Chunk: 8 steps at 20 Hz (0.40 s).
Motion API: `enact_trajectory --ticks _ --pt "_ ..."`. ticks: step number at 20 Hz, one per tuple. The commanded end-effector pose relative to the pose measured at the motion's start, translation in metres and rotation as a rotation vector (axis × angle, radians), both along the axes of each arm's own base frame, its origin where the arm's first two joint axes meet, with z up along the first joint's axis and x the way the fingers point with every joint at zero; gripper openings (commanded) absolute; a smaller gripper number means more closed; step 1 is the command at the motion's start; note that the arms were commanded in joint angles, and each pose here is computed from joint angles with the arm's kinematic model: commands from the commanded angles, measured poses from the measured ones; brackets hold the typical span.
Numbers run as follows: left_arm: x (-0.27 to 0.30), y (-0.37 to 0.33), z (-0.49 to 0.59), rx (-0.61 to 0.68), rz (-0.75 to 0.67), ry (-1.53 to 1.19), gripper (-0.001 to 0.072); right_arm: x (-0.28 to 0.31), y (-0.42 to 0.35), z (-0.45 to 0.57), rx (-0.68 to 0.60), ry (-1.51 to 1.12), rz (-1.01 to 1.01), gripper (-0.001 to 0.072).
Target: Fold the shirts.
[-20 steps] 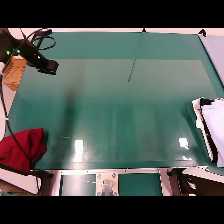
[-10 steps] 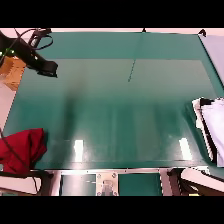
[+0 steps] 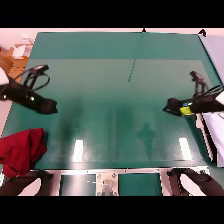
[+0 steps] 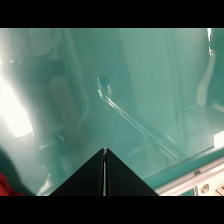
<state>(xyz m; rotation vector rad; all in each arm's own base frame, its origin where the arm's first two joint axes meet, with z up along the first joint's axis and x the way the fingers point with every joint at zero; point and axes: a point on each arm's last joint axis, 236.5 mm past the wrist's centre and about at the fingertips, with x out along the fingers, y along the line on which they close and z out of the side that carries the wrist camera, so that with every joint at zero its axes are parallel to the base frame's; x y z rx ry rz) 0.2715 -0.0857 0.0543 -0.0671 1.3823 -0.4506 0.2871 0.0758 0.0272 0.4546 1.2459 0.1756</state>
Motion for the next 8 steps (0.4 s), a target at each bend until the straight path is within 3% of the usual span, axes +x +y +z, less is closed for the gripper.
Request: enact_trajectory --ticks 1,8 --pt "-0.022 -0.001 -0.006 -0.008 0.015 0.005 0.0024 -0.013 0.032 -0.010 0.018 -0.026 0.076 0.0022" --pt "-0.009 -0.001 -0.004 -0.010 0.035 -0.047 0.0024 -0.013 0.033 -0.010 0.019 -0.026 0.079 0.0022"
